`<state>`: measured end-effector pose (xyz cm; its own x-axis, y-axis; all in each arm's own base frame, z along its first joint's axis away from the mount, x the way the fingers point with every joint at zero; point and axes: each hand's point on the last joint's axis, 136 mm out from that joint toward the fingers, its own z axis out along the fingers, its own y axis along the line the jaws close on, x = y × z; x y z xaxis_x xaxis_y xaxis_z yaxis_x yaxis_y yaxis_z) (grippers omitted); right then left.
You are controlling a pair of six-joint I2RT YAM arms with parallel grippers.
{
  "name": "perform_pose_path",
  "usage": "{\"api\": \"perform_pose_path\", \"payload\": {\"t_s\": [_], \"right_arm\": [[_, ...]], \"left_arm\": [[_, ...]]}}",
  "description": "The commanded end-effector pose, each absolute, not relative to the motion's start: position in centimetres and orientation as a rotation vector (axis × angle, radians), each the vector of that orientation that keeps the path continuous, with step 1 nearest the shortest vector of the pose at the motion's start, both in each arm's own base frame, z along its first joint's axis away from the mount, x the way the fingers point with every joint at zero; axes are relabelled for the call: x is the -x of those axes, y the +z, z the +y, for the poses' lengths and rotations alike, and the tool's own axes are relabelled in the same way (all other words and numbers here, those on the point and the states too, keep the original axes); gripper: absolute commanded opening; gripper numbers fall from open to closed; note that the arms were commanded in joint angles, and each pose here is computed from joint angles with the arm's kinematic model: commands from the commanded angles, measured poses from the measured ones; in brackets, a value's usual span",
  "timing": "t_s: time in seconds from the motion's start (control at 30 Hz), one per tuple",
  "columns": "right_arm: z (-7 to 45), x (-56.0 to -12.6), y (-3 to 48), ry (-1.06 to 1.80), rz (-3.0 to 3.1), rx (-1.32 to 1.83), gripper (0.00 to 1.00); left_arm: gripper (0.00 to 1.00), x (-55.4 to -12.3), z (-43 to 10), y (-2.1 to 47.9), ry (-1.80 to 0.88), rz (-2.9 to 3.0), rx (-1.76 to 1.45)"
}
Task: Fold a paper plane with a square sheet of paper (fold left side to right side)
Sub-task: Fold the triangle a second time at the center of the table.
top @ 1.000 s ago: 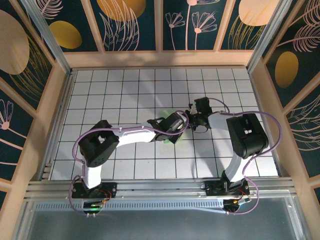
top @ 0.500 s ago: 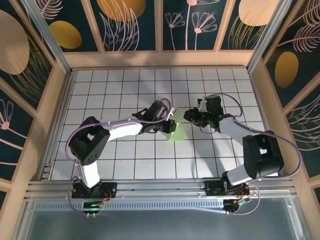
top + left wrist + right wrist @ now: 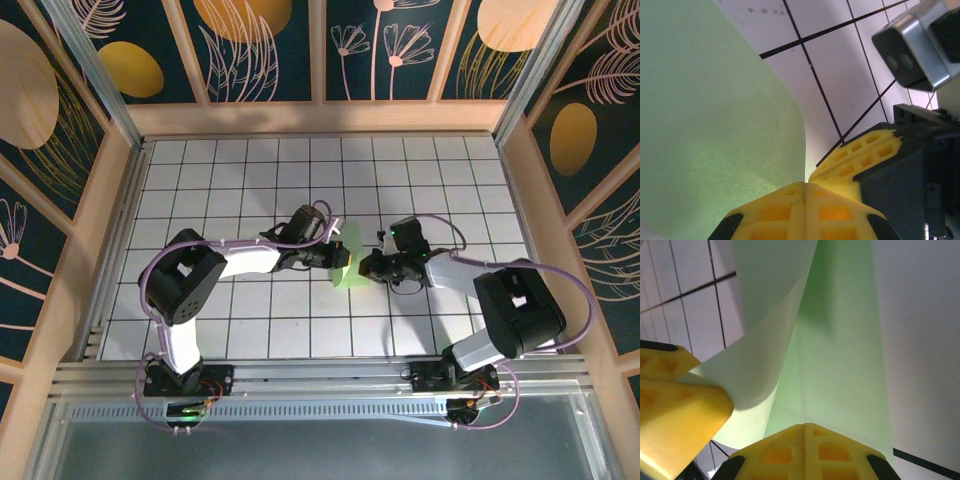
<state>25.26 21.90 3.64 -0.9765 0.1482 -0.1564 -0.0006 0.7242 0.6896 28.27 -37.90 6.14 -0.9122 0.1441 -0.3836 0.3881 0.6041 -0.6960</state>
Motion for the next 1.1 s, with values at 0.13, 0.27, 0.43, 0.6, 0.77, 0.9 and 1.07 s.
{"api": "perform_pose_path", "payload": {"t_s": [0.13, 0.27, 0.43, 0.6, 0.77, 0.9, 1.07], "right_arm": [[22.2, -25.1, 1.6, 1.032, 2.793, -0.139, 0.00], [21.8, -24.6, 0.6, 0.994, 2.835, -0.147, 0.00], [21.0, -24.2, -0.1, 0.931, 2.869, -0.153, 0.00], [21.0, -24.2, -0.2, 0.922, 2.872, -0.145, 0.00], [20.9, -24.2, -0.3, 0.918, 2.877, -0.139, 0.00], [20.9, -24.1, -0.4, 0.912, 2.880, -0.139, 0.00], [20.9, -24.1, -0.4, 0.913, 2.882, -0.135, 0.00]], "left_arm": [[0.00, -27.9, -37.1, 4.5, -1.215, 2.574, -0.387], [0.00, -27.9, -36.8, 4.2, -1.208, 2.575, -0.377], [0.00, -28.1, -36.3, 3.9, -1.176, 2.583, -0.373], [0.00, -28.4, -35.7, 4.0, -1.143, 2.582, -0.378], [0.00, -28.6, -35.4, 4.2, -1.122, 2.575, -0.381], [0.00, -28.6, -34.9, 3.9, -1.081, 2.586, -0.393], [0.00, -28.9, -34.2, 3.7, -1.040, 2.593, -0.392]]}}
